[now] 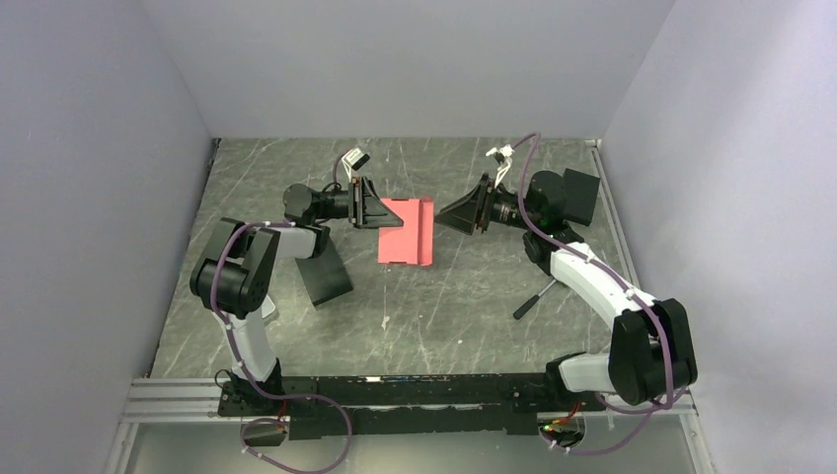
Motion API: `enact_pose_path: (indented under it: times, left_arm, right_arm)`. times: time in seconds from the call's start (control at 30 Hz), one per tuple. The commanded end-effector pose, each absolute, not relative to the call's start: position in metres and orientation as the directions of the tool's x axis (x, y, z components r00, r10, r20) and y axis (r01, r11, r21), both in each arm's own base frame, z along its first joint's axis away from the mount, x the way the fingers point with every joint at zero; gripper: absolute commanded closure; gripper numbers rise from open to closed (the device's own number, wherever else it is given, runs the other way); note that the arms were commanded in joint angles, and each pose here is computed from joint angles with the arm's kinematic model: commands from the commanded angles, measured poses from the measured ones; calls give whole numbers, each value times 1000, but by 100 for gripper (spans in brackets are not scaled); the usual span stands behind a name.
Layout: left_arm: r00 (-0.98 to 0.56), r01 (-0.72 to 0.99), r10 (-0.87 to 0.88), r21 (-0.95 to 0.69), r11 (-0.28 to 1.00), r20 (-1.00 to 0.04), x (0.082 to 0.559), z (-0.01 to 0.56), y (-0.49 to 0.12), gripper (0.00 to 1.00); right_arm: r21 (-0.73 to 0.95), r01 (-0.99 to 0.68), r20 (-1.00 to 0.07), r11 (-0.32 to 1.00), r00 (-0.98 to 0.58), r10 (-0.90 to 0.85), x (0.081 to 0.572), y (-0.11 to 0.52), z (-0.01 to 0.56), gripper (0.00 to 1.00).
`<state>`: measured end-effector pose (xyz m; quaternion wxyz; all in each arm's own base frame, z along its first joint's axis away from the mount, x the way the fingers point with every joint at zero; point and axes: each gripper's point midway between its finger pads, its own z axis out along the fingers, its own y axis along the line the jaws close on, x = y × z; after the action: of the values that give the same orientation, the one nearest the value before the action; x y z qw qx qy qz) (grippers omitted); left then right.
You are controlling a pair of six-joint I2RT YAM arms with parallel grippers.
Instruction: Fold the paper box
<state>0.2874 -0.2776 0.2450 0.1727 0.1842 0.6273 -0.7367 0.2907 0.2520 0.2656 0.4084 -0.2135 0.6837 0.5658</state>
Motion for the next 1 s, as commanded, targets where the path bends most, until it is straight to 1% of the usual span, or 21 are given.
enact_pose_path:
  times: [0.0,0.1,0.23,0.27,0.4,0.47,0.57,0.67,0.97]
  left_arm:
    - [-799,594,-39,-780,-196,-600,275,270,-282,97]
    - [-794,600,-32,-773,-203,-608,272,271,-284,97]
    - [-776,622,-27,-756,-204,-631,267,271,-283,96]
    - [-767,632,-27,-748,-203,-641,265,270,-283,96]
    - [-707,697,-40,-687,-204,-706,258,272,-281,96]
    - [-660,742,-57,-639,-202,-749,255,274,-279,96]
    - [-574,813,-93,-552,-188,-814,253,275,-278,95]
    - [-534,841,-104,-515,-168,-839,254,273,-278,95]
    - [-507,858,-108,-489,-159,-855,253,268,-279,95]
  right_arm:
    - [555,-782,-832,285,-519,198,303,255,283,45]
    - [592,-761,-806,266,-547,228,304,252,288,43]
    - [656,-733,-745,179,-592,306,297,244,309,41]
    - [672,-723,-728,162,-605,322,296,243,313,39]
    - [807,-566,-582,167,-718,381,305,242,309,30]
    - [855,-496,-511,152,-754,413,308,241,306,30]
    - [903,-408,-423,132,-792,441,309,242,300,32]
    - [910,-395,-409,123,-809,422,305,248,299,34]
    - [911,-389,-412,139,-829,378,299,261,293,37]
